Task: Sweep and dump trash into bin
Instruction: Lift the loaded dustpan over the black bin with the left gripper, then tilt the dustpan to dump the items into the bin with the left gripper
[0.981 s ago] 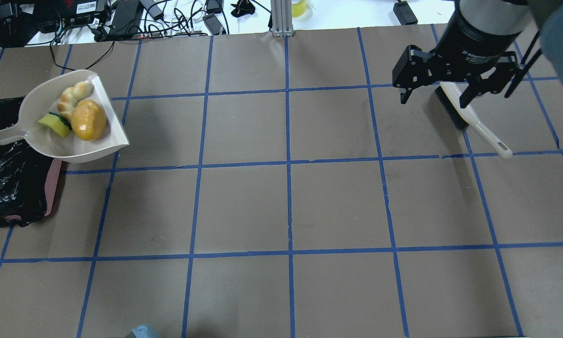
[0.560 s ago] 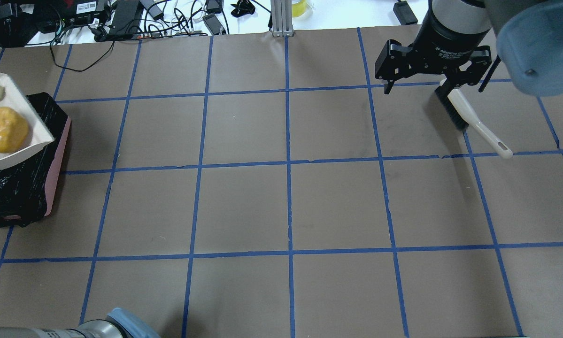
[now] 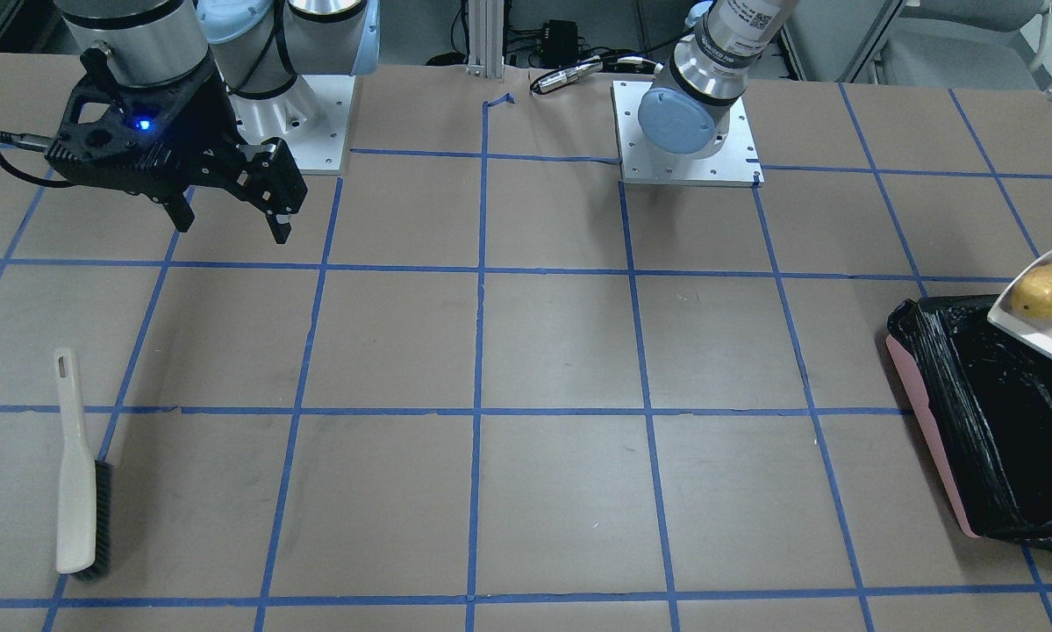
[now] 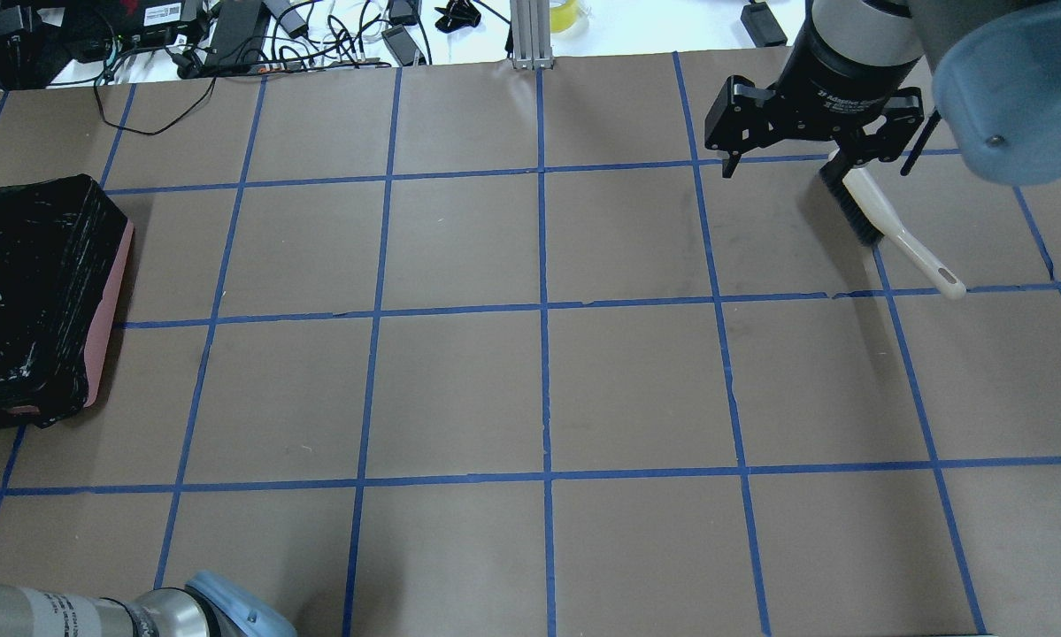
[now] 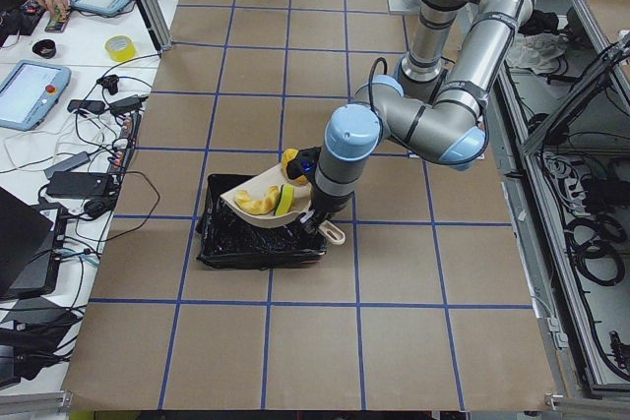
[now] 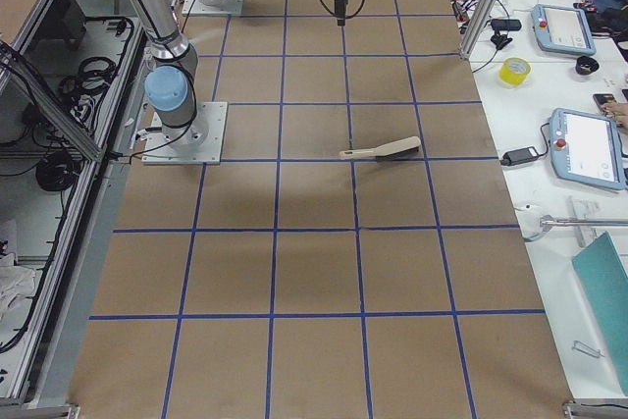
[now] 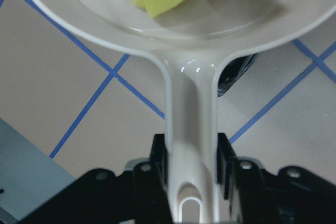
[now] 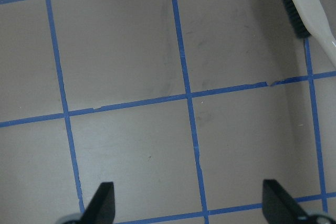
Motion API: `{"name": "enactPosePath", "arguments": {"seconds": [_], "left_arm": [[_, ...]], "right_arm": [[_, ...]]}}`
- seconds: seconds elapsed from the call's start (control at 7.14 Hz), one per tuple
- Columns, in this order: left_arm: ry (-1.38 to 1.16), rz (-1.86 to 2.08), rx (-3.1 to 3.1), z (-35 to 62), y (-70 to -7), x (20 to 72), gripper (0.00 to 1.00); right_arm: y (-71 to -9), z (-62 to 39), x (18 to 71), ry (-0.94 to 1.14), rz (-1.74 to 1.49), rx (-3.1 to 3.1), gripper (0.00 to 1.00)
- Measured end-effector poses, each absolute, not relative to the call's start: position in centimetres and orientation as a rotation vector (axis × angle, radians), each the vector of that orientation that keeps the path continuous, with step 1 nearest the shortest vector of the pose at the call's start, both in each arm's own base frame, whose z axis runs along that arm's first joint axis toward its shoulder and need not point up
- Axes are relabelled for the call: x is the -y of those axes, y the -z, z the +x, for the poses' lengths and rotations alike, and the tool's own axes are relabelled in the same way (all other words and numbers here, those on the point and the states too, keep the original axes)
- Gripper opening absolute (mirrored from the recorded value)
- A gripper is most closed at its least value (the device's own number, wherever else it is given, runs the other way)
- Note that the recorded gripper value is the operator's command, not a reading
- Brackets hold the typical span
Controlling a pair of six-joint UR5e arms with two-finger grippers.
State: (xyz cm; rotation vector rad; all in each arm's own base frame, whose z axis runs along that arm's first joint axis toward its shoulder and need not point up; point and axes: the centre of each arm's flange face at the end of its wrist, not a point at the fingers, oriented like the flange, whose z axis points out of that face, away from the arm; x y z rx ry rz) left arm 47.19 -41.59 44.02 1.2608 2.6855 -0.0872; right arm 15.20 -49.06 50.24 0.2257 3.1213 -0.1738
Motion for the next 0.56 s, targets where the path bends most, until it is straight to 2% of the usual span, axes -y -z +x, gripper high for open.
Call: {"name": "enactPosePath", "arguments": {"seconds": [0.56], "left_arm": [[-0.192,1.561,-2.377,48.7,-43.4,46.2,0.0]], "right_arm": [[-50.2,15.2,49.0,0.169,0.223,-3.125,1.0]]}}
